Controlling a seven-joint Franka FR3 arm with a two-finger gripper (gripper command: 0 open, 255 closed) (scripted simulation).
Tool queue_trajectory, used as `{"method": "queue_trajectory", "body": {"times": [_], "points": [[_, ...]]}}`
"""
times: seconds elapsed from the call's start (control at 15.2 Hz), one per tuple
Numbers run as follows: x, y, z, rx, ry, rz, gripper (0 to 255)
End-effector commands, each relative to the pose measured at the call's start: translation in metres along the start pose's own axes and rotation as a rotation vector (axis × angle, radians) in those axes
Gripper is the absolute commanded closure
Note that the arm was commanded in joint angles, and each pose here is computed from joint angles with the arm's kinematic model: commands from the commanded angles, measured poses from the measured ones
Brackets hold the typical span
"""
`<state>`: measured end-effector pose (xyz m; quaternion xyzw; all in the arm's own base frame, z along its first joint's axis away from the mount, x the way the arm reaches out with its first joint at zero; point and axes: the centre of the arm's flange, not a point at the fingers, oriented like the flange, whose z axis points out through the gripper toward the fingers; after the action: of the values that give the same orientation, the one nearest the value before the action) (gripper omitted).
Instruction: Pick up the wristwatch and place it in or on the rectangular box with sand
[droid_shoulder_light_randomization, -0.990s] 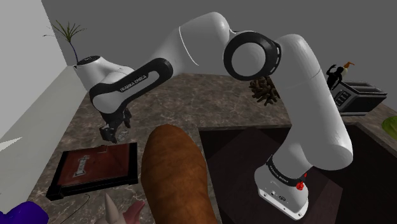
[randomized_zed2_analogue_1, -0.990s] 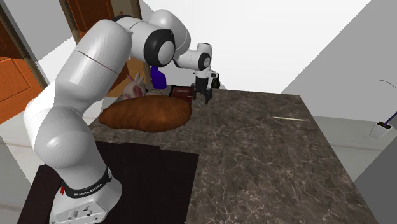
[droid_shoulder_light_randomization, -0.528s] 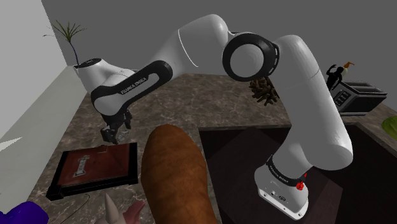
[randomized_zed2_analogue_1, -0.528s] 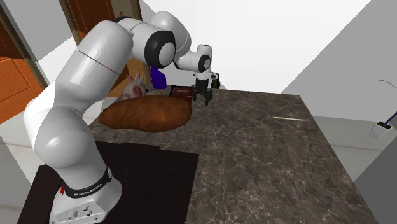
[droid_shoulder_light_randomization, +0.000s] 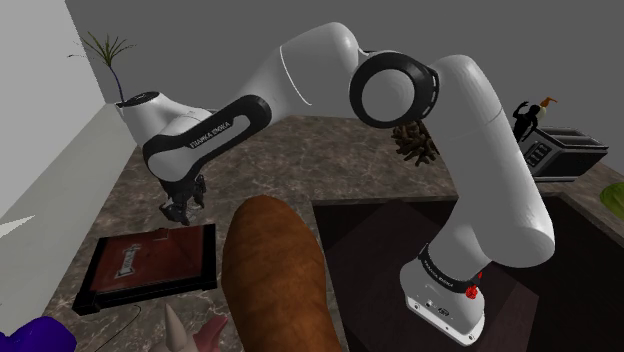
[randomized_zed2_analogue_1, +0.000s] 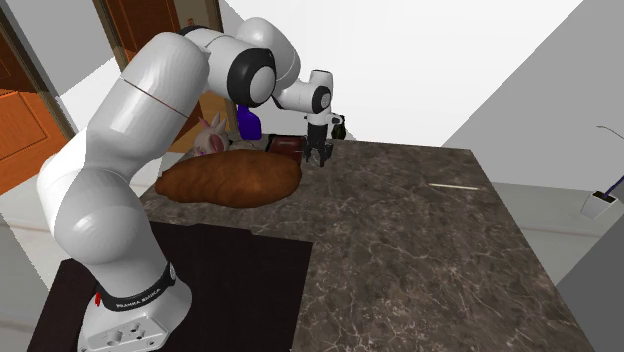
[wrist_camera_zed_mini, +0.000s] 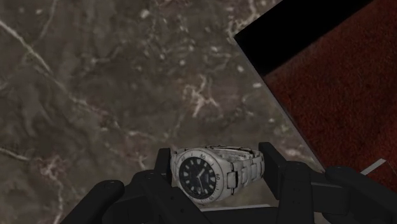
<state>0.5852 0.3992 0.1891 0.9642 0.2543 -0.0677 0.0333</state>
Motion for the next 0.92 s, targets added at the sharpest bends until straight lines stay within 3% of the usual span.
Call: {"method": "queue_trajectory", "body": {"times": [0.0, 0.86], "points": [[0.0, 0.0, 0.0, 0.0, 0.0, 0.0, 255], [-0.009, 0.002, -0.057, 0.0, 0.0, 0.0, 255]]}}
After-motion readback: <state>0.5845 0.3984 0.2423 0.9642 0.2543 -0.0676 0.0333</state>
